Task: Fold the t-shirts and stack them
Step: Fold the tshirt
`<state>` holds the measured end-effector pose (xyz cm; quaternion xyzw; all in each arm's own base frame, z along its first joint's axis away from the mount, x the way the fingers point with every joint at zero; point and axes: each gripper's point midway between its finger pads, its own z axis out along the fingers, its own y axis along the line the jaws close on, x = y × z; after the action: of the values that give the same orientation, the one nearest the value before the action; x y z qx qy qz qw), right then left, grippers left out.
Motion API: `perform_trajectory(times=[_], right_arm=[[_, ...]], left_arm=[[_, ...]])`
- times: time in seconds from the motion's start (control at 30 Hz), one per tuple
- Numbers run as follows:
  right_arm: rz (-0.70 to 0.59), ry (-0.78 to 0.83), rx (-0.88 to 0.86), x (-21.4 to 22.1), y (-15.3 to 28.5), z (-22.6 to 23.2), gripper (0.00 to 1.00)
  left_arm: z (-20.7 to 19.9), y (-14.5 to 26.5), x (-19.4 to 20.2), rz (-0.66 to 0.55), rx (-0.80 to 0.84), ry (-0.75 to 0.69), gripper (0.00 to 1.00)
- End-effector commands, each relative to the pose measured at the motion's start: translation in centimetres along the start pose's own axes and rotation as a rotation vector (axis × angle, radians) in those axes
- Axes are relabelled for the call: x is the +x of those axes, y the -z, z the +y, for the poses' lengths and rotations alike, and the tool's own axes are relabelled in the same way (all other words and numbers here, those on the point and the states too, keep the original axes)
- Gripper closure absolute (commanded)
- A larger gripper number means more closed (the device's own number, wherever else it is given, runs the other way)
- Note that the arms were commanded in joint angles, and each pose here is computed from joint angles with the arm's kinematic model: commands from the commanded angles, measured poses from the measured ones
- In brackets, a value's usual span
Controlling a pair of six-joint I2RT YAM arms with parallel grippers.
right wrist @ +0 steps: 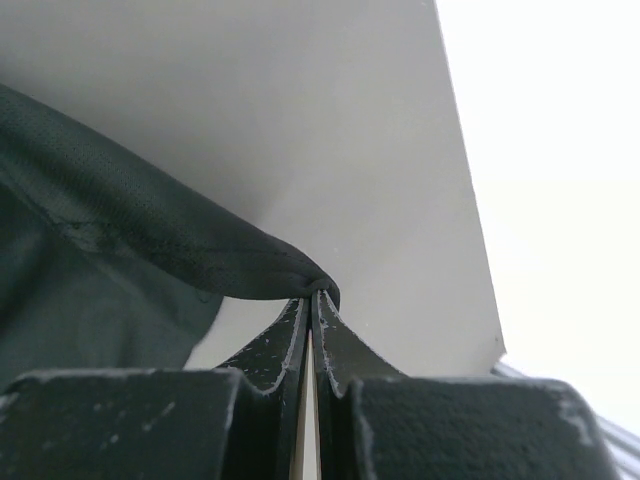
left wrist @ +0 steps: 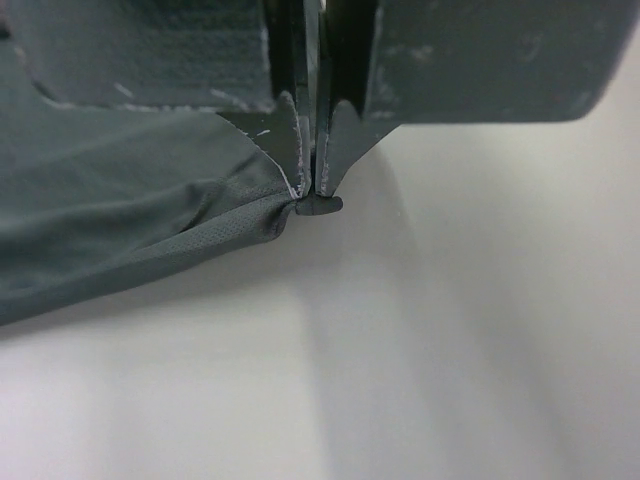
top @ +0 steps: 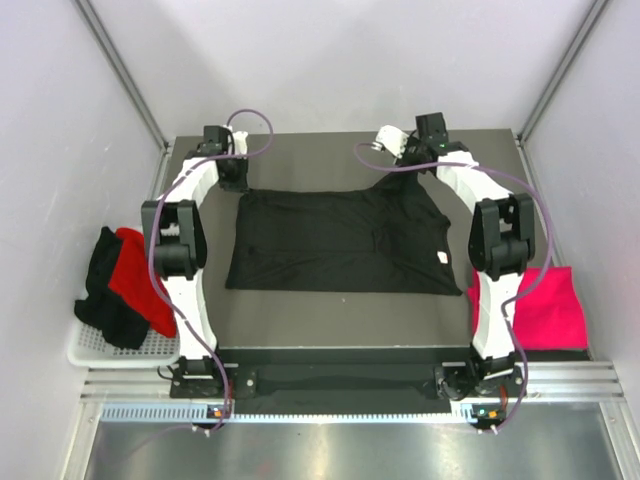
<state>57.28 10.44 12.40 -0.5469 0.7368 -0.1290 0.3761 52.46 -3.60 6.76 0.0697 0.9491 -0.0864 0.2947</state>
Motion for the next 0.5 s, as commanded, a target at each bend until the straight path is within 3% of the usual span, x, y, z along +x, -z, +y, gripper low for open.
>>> perform_trajectory(times=[0.0,0.47], right_arm=[[-0.035,-0.044,0.095,-1.1,4.1,-3.0,1.0],[0.022,-0.125,0.034,-0.2,9.9,-0.9,1.0]], left_arm=[[-1.2,4.8,-4.2,-0.169,0.02,-0.037,1.0],[-2.9,9.9,-2.7,-0.216,0.048,-0.066,1.0]])
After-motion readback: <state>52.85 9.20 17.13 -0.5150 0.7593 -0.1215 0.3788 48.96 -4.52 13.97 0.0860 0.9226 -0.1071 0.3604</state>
